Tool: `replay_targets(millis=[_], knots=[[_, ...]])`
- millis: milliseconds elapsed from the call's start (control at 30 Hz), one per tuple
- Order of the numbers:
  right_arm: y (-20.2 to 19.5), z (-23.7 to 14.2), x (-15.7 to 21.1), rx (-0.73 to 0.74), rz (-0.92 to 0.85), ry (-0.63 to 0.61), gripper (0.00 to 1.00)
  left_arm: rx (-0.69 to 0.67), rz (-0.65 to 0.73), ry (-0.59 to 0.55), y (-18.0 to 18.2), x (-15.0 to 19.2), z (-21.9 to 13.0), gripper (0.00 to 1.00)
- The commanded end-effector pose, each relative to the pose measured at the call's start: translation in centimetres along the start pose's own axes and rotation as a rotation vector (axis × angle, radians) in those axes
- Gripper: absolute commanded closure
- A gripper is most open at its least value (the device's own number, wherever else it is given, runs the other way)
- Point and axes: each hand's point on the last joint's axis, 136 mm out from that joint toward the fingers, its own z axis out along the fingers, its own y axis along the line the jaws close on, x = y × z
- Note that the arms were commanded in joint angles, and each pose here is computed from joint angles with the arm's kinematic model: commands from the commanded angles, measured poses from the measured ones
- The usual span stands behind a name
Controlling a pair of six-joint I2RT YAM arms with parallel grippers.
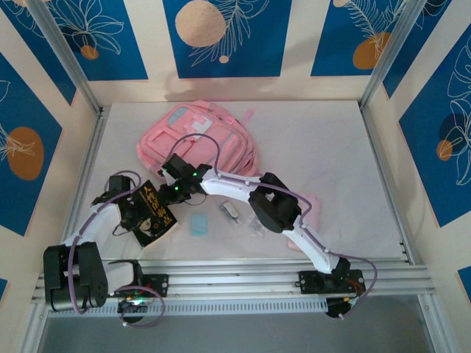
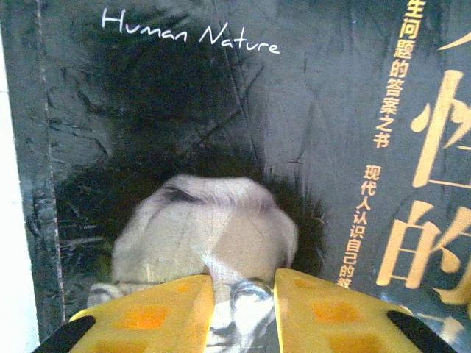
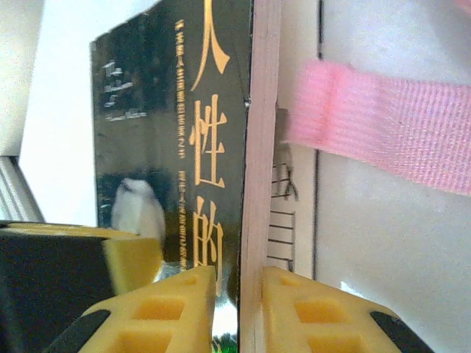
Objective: Pack the student bag
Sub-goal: Pick up the book from the bottom-left of the table.
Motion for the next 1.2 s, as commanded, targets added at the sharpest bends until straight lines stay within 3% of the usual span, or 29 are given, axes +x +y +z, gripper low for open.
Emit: replay_targets(millis=[0, 333, 500, 567, 667, 767, 867, 1167], knots=[[4.9, -1.6, 0.5, -0.121, -0.064, 0.016, 0.74, 0.018, -0.013, 0.012, 0.1, 0.2, 1.1, 0.7], [3.9, 0.1, 0.7, -0.128, -0.018, 0.07, 0.67, 0.024, -0.01, 0.018, 0.0, 0.4, 1.0, 0.7], [3.6, 0.4, 0.6, -0.119, -0.011, 0.075, 0.83, 0.035, -0.002, 0.011, -0.5, 0.0, 0.5, 0.69], [3.4, 0.5, 0.5, -0.119, -0.007, 0.078, 1.0, 0.047, 0.006, 0.005, -0.9, -0.2, 0.0, 0.68], [3.3, 0.1, 0.2, -0.13, 0.002, 0.075, 1.0, 0.067, 0.04, -0.024, -1.9, -1.2, -1.5, 0.6], [3.9, -1.8, -0.8, -0.187, 0.023, 0.058, 1.0, 0.09, 0.096, -0.066, -3.3, -2.6, -4.0, 0.43], [5.0, -5.0, -2.3, -0.26, 0.022, 0.01, 1.0, 0.104, 0.132, -0.128, -4.5, -4.2, -6.9, 0.34], [6.7, -15.3, -5.1, -0.47, 0.054, -0.064, 1.0, 0.264, 0.179, -0.33, -9.7, -8.6, -15.3, 0.27]])
